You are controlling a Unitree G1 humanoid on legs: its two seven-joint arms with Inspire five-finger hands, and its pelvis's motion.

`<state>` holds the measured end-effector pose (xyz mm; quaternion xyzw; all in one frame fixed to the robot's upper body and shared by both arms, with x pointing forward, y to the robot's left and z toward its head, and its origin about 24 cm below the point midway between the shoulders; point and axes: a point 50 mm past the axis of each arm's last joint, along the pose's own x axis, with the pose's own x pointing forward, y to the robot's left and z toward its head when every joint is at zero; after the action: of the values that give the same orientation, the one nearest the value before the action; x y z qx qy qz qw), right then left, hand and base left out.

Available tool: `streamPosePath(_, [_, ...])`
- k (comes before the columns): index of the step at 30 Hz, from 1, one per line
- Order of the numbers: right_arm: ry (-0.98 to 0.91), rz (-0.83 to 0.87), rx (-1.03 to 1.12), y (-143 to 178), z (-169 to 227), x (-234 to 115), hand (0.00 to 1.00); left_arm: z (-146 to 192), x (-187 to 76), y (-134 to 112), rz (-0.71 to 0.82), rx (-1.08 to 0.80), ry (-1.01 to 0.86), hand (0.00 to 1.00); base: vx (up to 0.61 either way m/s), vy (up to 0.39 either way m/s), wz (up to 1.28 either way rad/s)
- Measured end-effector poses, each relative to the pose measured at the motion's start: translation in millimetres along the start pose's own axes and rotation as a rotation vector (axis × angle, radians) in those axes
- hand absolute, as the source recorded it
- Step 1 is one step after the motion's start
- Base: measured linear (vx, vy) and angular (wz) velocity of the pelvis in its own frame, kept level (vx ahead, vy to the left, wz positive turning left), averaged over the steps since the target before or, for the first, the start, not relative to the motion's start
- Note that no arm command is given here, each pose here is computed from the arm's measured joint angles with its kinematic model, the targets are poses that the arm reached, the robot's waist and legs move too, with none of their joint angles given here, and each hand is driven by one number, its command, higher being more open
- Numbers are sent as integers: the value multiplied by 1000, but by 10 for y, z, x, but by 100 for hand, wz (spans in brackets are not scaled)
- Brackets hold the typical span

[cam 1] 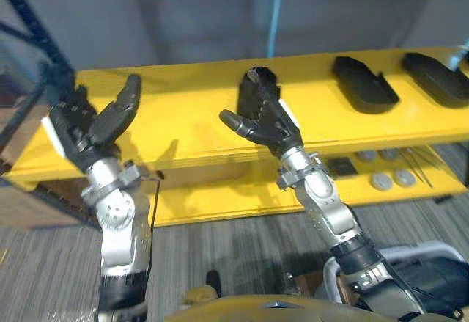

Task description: Walk over and take three plastic housings, then place them on the shelf

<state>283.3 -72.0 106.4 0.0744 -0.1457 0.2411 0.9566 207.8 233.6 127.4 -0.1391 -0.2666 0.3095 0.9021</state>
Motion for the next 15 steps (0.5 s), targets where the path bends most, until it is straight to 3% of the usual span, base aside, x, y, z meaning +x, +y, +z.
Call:
streamPosePath(8, [50,-27,61,343,-83,325,100,-181,-408,358,30,71,238,100,-17,8,25])
streamPosePath(15, [309,-212,-62,327,-512,336,100,-257,-572,320,-87,67,327,100,-14,5,8])
